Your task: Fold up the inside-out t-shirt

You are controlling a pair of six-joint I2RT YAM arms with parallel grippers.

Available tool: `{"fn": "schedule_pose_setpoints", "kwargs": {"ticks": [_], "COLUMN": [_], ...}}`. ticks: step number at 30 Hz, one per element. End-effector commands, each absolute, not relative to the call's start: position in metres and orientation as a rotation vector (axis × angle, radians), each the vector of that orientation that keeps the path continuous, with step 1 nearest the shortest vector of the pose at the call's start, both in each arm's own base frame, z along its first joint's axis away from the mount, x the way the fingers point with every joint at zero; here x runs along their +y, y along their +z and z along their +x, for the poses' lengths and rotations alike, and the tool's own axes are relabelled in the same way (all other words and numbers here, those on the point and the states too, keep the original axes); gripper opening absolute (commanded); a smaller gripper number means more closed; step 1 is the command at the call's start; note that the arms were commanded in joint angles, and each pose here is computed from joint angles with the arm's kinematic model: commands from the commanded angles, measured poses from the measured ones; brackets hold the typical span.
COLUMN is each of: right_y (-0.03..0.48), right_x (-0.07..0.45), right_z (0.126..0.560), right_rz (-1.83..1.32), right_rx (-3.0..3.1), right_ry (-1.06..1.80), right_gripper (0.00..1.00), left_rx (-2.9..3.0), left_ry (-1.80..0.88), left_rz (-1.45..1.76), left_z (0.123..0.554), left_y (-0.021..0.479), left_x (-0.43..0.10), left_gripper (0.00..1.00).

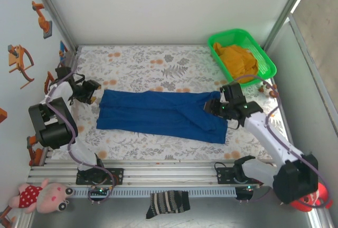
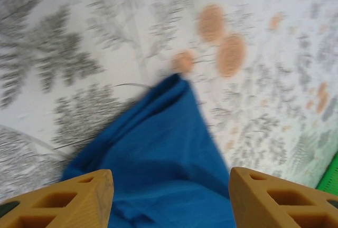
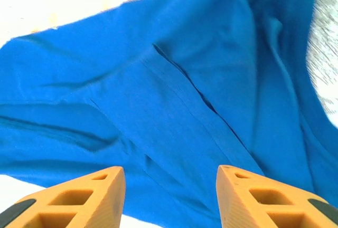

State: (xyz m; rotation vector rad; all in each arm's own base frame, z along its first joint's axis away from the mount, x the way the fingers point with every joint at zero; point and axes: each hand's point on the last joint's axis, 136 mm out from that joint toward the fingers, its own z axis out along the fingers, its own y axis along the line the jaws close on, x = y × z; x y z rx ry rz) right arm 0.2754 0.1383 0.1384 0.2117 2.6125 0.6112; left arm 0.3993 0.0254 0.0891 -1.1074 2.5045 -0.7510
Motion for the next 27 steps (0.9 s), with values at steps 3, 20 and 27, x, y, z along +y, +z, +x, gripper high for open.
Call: {"fn": "schedule_pose_setpoints", "kwargs": {"ticks": [3, 20, 27], "right_y": [0.121, 0.044, 0.061], "right_x": [0.168, 0.196, 0.200], "right_z": [0.321, 0.369, 0.354], "right_rz": [0.039, 0.015, 0.014], "right_rx": [2.651, 2.782, 2.771], "right_ry": [0.629, 0.570, 0.630], "right_gripper": [0.47, 0.43, 0.00], "left_rx": [2.544, 2.741, 2.749], "left_ry": [-0.793, -0.696, -0.691], "left_rz": [-0.926, -0.902, -0.917], "left_z": [0.422, 0.417, 0.416], "left_y": [0.112, 0.034, 0.026], "left_x": [-0.017, -0.033, -0.032], "left_gripper": [0.59, 0.59, 0.59]}}
